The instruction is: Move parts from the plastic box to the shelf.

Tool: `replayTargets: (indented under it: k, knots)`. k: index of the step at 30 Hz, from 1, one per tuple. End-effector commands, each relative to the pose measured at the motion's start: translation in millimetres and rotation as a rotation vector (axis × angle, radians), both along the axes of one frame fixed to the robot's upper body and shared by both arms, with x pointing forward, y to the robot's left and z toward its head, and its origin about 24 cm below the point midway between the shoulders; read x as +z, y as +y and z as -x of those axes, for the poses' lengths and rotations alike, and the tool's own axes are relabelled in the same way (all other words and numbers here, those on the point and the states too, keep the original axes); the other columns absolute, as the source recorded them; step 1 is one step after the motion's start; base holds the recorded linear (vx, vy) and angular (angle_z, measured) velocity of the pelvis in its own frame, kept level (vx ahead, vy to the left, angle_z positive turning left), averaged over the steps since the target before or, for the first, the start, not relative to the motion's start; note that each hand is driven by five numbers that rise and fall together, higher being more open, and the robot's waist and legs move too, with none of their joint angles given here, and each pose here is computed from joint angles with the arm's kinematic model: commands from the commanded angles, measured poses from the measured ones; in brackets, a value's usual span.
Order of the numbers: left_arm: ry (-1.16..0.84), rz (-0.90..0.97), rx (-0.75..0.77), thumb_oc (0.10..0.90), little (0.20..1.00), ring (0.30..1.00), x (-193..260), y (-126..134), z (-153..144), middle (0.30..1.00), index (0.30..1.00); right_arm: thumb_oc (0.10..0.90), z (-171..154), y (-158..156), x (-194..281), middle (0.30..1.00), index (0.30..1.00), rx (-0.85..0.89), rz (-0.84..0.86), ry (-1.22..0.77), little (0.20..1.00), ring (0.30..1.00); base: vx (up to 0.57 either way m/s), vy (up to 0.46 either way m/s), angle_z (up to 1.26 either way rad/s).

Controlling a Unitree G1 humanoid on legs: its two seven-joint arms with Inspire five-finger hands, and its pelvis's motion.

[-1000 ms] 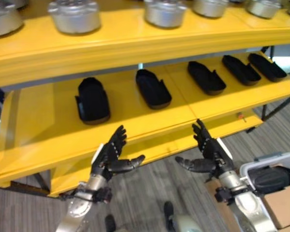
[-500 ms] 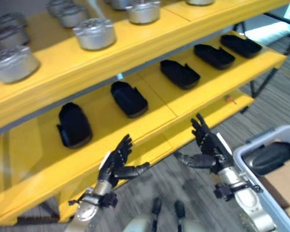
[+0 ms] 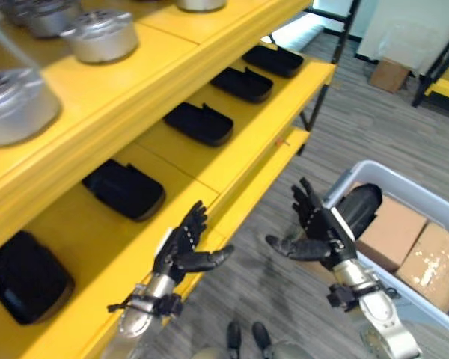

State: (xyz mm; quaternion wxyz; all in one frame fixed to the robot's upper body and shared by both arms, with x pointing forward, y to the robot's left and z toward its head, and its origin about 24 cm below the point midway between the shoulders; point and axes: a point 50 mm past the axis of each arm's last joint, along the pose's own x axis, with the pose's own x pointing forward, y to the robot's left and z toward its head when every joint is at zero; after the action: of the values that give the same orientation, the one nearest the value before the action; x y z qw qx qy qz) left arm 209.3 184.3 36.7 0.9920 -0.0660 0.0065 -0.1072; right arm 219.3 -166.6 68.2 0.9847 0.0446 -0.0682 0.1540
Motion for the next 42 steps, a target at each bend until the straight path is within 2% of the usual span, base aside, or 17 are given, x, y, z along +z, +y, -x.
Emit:
replayTargets:
  k: [1,10,21,29,37,42]
  knots:
    - [-0.205,0.035,-0.023,0.900,1.000,1.000,35.1,-2.3,-6.6,1.000,1.000,0.900,-10.8,14.5,29.9,1.000,1.000,0.066,-0.093,-0.165,1.000,1.000,0.06,0.053,-0.44]
    - [-0.224,0.018,0.011,0.900,1.000,1.000,38.8,3.3,-10.2,1.000,1.000,0.900,-26.9,36.7,39.2,1.000,1.000,0.118,-0.067,-0.210,1.000,1.000,0.06,-0.021,-0.95]
    - [-0.197,0.062,-0.021,0.900,1.000,1.000,30.9,-11.6,-20.0,1.000,1.000,0.900,-21.6,15.5,38.4,1.000,1.000,0.054,-0.045,-0.210,1.000,1.000,0.25,-0.229,0.10]
    - [-0.158,0.056,-0.011,0.900,1.000,1.000,24.5,-5.7,-11.6,1.000,1.000,0.900,-12.4,2.8,31.0,1.000,1.000,0.053,-0.025,-0.160,1.000,1.000,0.18,-0.193,-0.24]
    - [-0.139,0.056,0.027,0.900,1.000,1.000,18.5,-1.3,-10.4,1.000,1.000,0.900,-12.0,-6.2,28.2,1.000,1.000,-0.005,-0.011,-0.163,1.000,1.000,0.24,0.170,-0.61]
    - [-0.141,0.046,0.014,0.900,1.000,1.000,18.2,2.7,-8.6,1.000,1.000,0.900,-2.5,-5.7,15.8,1.000,1.000,0.014,-0.046,-0.098,1.000,1.000,0.27,0.289,-0.81]
